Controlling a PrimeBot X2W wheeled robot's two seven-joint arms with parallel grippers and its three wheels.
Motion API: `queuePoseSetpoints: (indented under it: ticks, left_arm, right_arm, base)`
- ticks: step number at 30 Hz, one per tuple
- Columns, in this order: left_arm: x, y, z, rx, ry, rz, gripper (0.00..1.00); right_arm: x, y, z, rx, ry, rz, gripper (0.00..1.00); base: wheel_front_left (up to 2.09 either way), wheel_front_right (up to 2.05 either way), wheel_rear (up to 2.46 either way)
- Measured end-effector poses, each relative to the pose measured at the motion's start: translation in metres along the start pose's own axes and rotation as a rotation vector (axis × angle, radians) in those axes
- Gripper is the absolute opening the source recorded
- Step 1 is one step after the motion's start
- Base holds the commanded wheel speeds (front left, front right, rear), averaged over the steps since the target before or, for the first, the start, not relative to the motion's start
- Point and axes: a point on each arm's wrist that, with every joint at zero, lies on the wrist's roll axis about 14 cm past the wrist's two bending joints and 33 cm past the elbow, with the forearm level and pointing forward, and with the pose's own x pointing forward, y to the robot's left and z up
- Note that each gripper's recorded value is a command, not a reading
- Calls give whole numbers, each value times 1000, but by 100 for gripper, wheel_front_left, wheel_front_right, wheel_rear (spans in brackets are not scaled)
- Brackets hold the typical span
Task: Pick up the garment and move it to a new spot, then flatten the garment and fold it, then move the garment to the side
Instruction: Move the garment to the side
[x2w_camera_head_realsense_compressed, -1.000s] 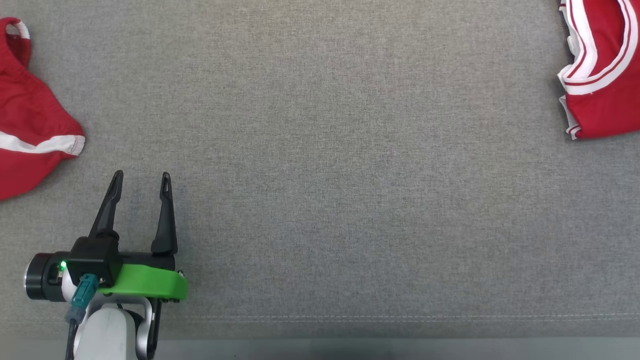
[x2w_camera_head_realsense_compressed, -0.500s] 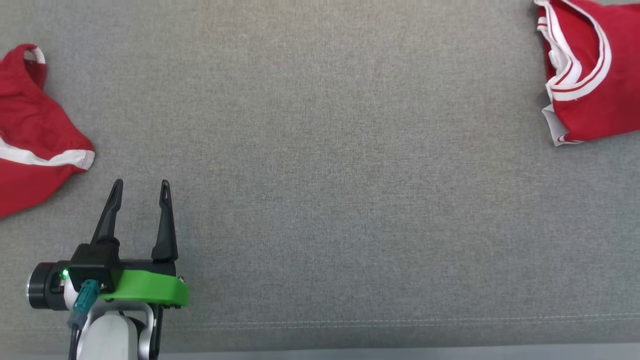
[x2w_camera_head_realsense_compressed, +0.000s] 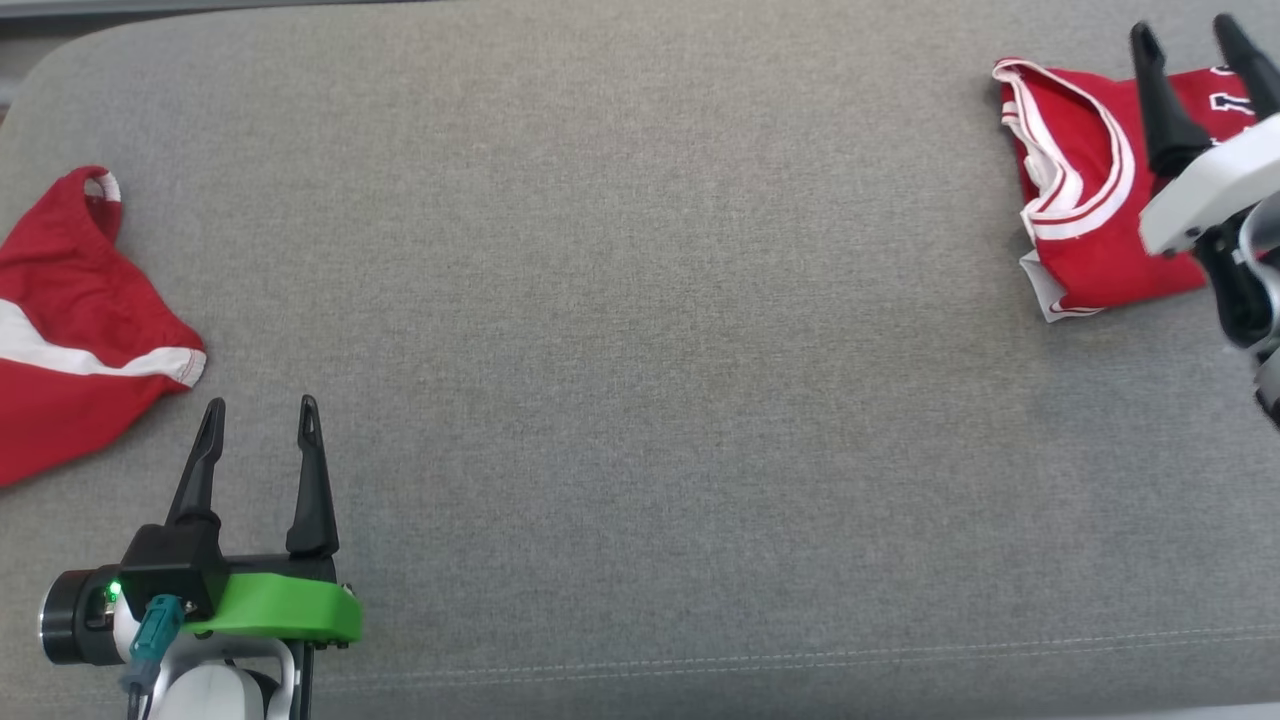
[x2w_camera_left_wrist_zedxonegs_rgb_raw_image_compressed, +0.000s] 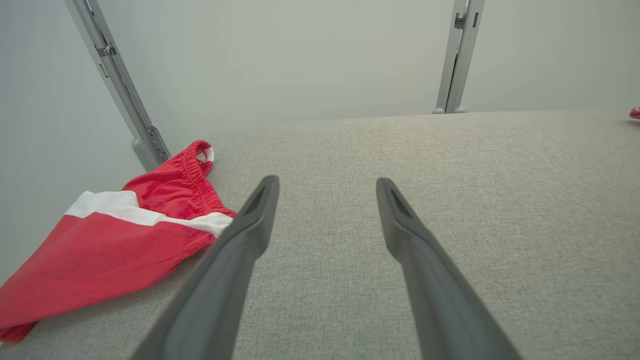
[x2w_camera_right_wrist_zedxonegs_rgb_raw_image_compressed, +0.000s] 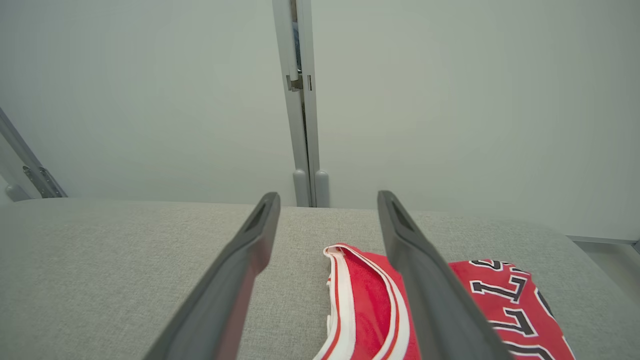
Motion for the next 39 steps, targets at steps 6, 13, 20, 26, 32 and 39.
queuePoseSetpoints:
  ticks: [6,13,20,26,32,39]
  left_arm:
    - [-6,-2,9,-4,-24,-5,100]
    - [-14,-4,21,-8,-54,-11,100]
    - [-28,-4,26,-15,-68,-6,100]
    - [-42,-1,29,-21,-77,5,100]
    - [-55,5,28,-26,-75,26,100]
    - [-61,4,20,-24,-49,22,100]
  right_arm:
    - [-34,36,-7,35,-63,44,100]
    - [-67,61,-6,107,-132,36,100]
    - [-101,82,-10,86,-155,44,100]
    - [-128,91,-11,65,-170,35,100]
    - [-152,97,-21,64,-156,12,100]
    - [-170,103,-29,104,-143,-7,100]
  base:
    - [0,0,0]
    - [0,0,0]
    - [0,0,0]
    - [0,0,0]
    - [0,0,0]
    - [0,0,0]
